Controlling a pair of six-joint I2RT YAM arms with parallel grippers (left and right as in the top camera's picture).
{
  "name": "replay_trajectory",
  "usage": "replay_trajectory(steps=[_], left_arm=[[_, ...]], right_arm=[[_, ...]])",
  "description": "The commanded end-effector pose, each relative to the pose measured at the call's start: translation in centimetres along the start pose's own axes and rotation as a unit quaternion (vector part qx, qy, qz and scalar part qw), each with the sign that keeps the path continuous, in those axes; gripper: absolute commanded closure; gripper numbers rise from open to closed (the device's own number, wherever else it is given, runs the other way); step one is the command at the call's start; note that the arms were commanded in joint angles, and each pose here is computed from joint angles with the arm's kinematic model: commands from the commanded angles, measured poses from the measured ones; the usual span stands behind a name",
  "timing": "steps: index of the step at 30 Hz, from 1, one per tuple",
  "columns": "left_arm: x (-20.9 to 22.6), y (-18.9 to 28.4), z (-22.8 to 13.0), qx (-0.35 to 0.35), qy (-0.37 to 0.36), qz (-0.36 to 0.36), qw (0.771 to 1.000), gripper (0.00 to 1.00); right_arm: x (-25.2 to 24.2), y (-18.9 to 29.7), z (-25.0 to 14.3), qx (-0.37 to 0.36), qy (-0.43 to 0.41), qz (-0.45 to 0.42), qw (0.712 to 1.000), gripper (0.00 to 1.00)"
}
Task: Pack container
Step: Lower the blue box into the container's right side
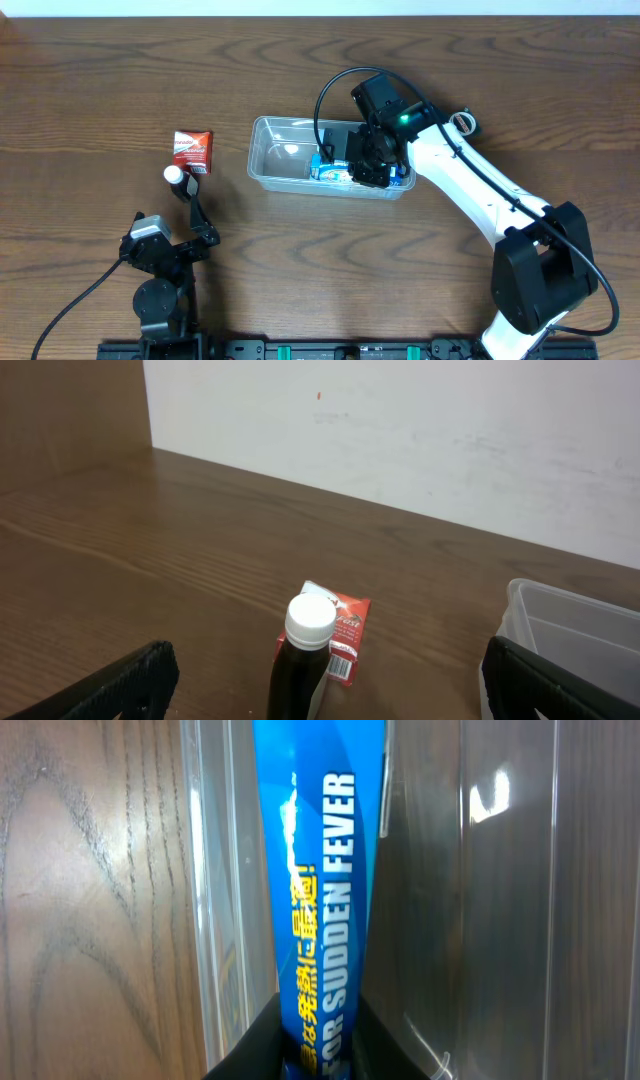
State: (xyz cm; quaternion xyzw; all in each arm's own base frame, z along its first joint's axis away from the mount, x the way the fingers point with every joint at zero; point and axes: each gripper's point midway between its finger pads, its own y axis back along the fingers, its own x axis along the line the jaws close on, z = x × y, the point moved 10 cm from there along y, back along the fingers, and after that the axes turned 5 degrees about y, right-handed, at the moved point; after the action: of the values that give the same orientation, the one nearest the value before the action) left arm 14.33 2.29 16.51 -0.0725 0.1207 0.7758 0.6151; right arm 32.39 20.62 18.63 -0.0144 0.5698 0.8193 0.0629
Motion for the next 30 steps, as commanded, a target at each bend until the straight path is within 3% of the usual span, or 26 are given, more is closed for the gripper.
replay_trajectory(steps=[1, 11, 18, 30], left_arm=[[0.36, -0.1, -1.19, 0.024, -0.012, 0.011, 1.0, 0.02], [0.35, -0.1, -1.18, 0.024, -0.012, 0.011, 1.0, 0.02], [0.36, -0.1, -1.19, 0.024, -0.012, 0.011, 1.0, 0.02], [0.36, -0.1, -1.19, 0.024, -0.012, 0.011, 1.0, 0.02]], right_arm=[[-0.04, 0.37, 0.82, -0.019, 0.012, 0.004, 1.0, 0.8], [0.02, 0.34, 0.78, -0.018, 0.011, 0.007, 1.0, 0.66], [-0.06, 0.34, 0.77, -0.015, 0.012, 0.002, 1.0, 0.78], [-0.43, 0.35, 0.72, -0.007, 0.013, -0.015, 1.0, 0.79]])
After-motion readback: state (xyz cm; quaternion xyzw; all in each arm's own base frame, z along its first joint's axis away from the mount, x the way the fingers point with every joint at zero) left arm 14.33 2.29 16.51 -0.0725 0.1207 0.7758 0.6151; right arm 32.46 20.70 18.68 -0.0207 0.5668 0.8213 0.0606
